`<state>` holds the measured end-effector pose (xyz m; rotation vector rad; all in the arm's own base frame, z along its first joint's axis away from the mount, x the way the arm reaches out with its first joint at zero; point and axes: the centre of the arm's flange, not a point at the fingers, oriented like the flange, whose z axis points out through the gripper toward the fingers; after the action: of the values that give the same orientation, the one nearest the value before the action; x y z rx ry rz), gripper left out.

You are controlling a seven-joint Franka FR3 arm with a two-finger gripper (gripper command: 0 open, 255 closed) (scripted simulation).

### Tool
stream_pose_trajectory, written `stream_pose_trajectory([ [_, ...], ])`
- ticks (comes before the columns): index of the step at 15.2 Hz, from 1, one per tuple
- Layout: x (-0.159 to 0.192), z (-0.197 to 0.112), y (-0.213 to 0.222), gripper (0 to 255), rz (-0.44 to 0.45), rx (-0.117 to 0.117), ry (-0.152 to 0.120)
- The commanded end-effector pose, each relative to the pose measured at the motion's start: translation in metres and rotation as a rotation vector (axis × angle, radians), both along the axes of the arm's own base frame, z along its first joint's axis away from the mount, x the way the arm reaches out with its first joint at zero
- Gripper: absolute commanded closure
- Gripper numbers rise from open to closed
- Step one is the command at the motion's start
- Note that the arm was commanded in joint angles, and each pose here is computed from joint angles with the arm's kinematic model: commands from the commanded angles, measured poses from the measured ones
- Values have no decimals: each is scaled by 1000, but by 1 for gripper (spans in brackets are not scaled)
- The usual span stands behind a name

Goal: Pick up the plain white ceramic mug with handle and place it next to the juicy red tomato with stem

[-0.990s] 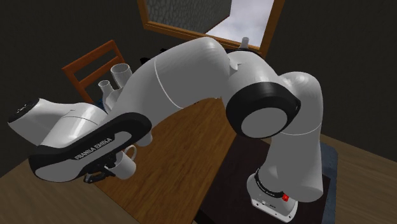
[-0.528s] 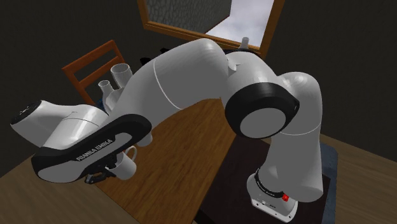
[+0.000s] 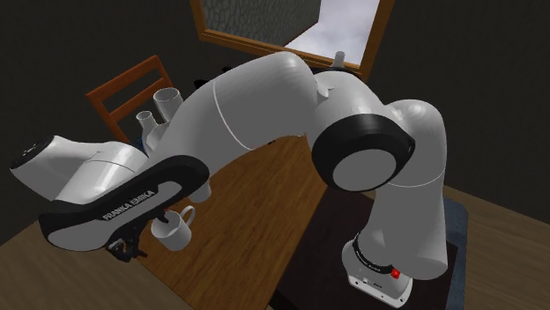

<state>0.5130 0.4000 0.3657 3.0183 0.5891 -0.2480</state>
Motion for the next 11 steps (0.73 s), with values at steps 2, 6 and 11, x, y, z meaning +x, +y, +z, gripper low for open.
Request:
stream_pose_trajectory([
  [2,4,32,3,0,0,0,0],
  [6,5,43,4,0,0,0,0],
  [11,5,43,4,0,0,0,0],
])
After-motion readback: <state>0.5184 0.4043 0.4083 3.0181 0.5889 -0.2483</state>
